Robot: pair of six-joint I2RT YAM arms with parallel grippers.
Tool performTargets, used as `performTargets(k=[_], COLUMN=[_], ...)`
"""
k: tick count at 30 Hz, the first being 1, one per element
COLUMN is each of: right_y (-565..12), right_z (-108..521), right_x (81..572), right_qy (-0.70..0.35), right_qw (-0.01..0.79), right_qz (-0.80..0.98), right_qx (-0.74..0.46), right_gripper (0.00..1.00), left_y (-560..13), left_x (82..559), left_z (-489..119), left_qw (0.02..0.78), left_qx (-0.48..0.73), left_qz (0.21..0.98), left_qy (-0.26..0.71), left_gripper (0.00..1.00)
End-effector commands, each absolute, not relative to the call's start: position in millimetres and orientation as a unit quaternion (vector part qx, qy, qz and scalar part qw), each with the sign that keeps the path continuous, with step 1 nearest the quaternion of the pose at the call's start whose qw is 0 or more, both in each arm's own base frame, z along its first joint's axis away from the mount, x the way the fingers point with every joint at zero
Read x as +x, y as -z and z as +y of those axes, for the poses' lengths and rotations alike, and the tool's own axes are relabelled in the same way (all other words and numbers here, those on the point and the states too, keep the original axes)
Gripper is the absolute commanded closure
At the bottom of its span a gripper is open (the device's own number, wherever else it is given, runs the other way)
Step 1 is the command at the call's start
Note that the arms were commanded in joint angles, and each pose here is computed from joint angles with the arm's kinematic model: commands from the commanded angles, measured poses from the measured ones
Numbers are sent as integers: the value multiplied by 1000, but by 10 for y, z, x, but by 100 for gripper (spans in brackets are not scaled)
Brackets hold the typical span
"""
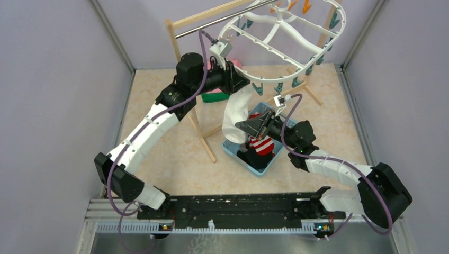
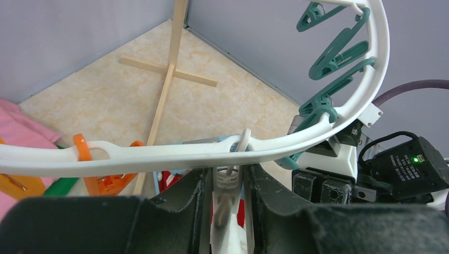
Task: Remove the socks clipped to the hanger
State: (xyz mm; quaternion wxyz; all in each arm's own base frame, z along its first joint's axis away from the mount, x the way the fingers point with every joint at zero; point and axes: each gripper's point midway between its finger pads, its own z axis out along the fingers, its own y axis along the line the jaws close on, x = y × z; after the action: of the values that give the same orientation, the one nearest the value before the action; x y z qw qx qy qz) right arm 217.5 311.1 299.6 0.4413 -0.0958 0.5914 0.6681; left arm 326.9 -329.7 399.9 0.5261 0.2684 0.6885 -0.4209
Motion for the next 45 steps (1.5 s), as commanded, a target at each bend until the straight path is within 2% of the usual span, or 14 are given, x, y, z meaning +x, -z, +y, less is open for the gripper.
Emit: performTargets(k=[1,10,19,20,24,26,29,32,35,36,37,38,42,45], right_y=[-3157,-2696,-2212,-2185,-2137,-2105,-2040,-2004,-1968,-1961,-1953,-1927,-1941,-1941], right_z=[3108,2779,2270,2263,2230,2227,2199,2173,2120,2101,2060,2006,1835,1619], right_x=[2123,2421,2436,2442,2517,2556,2621,2661,2697,2703,2719,2739,2759,2773], right_qy=[-679,-593,-478,-475,-460,-452,-434,-420,-396,-388,-375,-359,-307,-252], right_qw=[453,485,532,530,532,531,531,532,533,534,535,533,536,545], right_qz=[567,641,699,702,711,717,728,735,747,751,756,766,785,797], right_qx=[-107,-42,-8,-4,10,14,21,25,26,25,32,42,52,65], right_gripper=[100,100,100,100,100,99,97,86,59,47,14,3,1,1], left_y=[-4178,-4189,-4141,-4146,-4086,-4012,-3711,-3407,-3080,-2947,-2881,-2794,-2476,-2366], left_x=[3323,3306,3317,3311,3311,3292,3214,3002,2733,2656,2604,2544,2374,2439], left_z=[-3290,-3234,-3199,-3197,-3137,-3077,-2964,-2832,-2691,-2635,-2579,-2524,-2283,-2010], left_qw=[551,554,555,555,556,550,511,481,456,442,435,420,359,364], left_qx=[268,281,285,286,292,303,327,370,416,427,436,446,476,464], left_qz=[665,658,660,659,669,680,718,726,723,727,730,736,762,779], left_qy=[426,426,419,419,398,377,343,322,311,305,297,289,252,215], left_gripper=[100,100,100,97,43,6,1,1,1,1,1,1,1,1])
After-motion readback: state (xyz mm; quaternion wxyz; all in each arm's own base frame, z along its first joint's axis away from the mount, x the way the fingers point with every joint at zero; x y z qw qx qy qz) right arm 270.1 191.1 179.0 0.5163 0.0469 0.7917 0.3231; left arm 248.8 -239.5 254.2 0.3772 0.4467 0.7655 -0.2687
